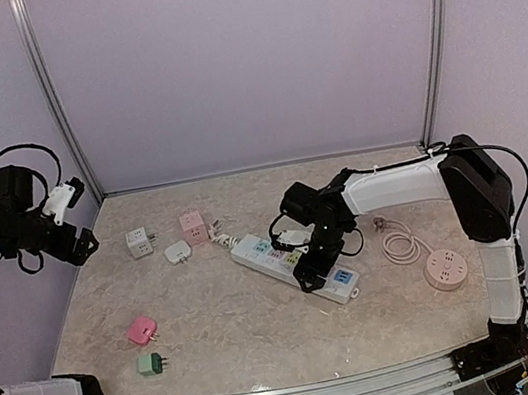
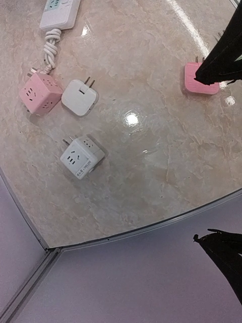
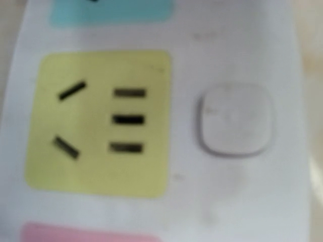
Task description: Insert the plug
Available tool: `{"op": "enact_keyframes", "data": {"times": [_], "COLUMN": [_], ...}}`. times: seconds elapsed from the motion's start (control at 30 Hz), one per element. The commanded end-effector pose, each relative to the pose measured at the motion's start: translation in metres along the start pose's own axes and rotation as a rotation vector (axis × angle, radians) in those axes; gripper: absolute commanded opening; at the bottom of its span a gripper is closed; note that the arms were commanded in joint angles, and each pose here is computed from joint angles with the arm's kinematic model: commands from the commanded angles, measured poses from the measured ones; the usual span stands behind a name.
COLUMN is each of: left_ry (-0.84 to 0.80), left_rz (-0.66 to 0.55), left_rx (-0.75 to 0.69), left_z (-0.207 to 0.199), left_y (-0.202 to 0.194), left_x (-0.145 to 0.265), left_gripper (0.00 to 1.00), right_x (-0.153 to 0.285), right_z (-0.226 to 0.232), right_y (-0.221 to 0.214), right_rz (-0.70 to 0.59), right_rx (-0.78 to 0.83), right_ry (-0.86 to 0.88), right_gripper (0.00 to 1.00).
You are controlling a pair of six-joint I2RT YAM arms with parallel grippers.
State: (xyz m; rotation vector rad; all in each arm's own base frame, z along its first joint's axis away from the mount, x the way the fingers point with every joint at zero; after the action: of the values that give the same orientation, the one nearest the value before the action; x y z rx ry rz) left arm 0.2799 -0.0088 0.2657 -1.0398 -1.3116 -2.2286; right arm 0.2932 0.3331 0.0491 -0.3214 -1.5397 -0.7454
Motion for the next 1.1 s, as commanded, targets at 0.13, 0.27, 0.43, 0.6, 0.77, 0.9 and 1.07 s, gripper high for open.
{"op": "enact_keyframes", "data": {"times": [0.13,0.27,0.43,0.6,0.77,0.9,1.07], "left_ry": [-0.047,-0.066,-0.09,-0.104,-0.093,-0.112,-0.104], "left_rz": [0.075,0.087,0.098,0.137,0.197,0.252,0.271], "left_rx": [-0.025,-0.027,-0.02,-0.021,-0.029,-0.06,-0.07], "left_z": [-0.01,-0.013,-0.017,-0.023,-0.026,-0.033,-0.038], "left_y": [-0.03,-0.036,-0.041,-0.055,-0.071,-0.085,-0.097], "left_x": [0.001,-0.001,-0.002,-0.001,0.005,0.012,0.014], "left_gripper": [0.99,0.99,0.99,0.99,0.99,0.99,0.99], "right_x": [0.019,0.025,0.019,0.016,0.033,0.079,0.139], "right_z": [0.05,0.045,0.026,0.016,0.011,0.028,0.059], "right_y": [-0.061,-0.057,-0.036,-0.023,-0.007,0.015,0.035], "right_rz": [0.109,0.081,0.06,0.092,0.026,-0.151,-0.396], "right_rx": [0.502,0.63,0.763,0.816,0.77,0.703,0.508], "right_ry": [0.24,0.2,0.072,0.019,-0.057,-0.01,0.134], "right_gripper": [0.4,0.4,0.58,0.81,1.0,1.0,0.99]}}
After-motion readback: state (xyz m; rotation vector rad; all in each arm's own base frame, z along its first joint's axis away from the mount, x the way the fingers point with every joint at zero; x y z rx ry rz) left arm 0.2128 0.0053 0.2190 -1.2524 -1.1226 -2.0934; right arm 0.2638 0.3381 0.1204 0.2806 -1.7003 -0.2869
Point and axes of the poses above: each gripper's point midway between its finger pads, its own x axis back along the fingers, its own z axis along the line the jaws close on, y = z × x, the point moved 2 cm from there along x, back along the fingers, and after that the axes turned 3 degrees about -x, right-handed, at the moved point
